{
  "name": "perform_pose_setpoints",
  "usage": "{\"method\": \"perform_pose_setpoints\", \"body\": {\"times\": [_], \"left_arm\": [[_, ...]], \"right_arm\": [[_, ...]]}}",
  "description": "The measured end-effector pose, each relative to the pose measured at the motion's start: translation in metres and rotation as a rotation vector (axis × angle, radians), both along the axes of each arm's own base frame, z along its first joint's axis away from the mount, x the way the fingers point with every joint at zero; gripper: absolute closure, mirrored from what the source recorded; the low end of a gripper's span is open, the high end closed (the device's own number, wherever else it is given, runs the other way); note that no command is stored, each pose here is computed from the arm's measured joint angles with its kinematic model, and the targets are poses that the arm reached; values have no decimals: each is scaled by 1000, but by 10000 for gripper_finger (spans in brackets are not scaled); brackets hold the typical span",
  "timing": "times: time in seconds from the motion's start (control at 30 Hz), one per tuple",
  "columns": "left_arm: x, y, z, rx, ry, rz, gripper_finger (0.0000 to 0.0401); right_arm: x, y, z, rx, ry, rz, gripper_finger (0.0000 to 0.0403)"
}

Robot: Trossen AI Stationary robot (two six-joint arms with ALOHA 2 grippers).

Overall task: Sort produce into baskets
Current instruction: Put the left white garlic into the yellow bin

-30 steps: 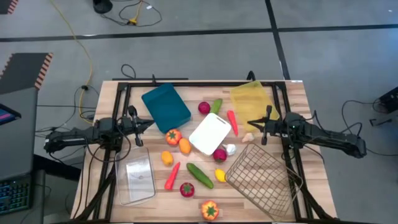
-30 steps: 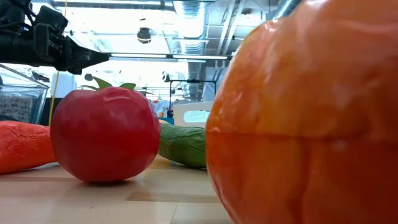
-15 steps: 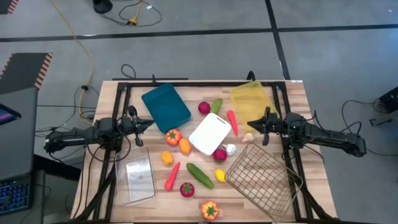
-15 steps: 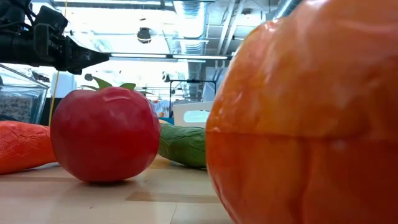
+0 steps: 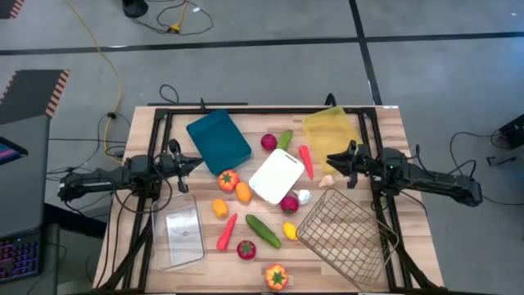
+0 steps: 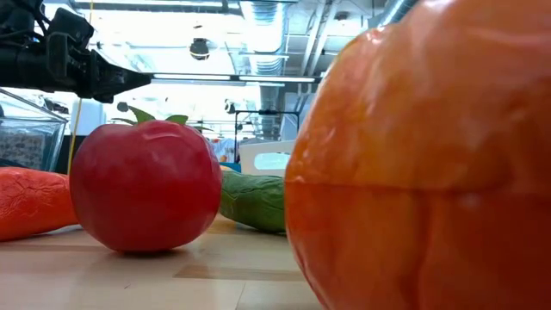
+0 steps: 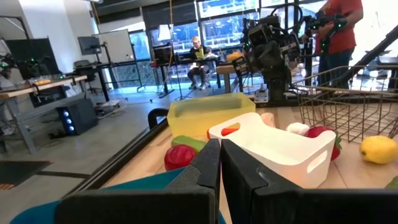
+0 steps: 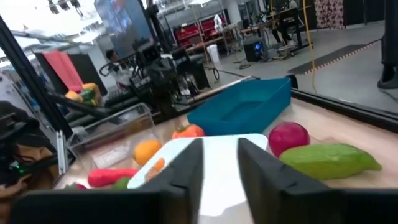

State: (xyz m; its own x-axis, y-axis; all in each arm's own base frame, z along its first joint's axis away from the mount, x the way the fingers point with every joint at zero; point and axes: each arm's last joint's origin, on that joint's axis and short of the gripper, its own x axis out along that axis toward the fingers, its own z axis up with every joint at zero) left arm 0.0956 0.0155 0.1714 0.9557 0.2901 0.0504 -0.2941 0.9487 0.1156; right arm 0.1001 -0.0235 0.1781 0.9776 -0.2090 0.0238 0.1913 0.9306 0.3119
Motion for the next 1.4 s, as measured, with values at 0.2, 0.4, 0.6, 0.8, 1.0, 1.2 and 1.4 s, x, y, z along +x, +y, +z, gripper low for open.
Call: {"method": "perform_pose_setpoints", "body": {"times": [0.2, 0.4, 0.6, 0.8, 1.0, 1.2, 1.4], "left_arm": [[0, 0, 0, -117, -36, -1, 399], [0, 0, 0, -167, -51, -4, 397], [0, 0, 0, -168, -52, -4, 388], [0, 0, 0, -168, -52, -4, 383], [0, 0, 0, -168, -52, -4, 383], [0, 0, 0, -168, -52, -4, 383], [0, 0, 0, -168, -52, -4, 383]], "right_arm": [[0, 0, 1, 17, -18, -3, 149], [0, 0, 3, 27, -34, -2, 84], [-2, 0, 17, 1, -137, 2, 75], [-7, 2, 50, -29, -148, 3, 76], [-6, 3, 91, -15, -31, 51, 77], [18, 5, 120, 9, 208, 158, 77], [59, 12, 139, -19, 457, 290, 77]]}}
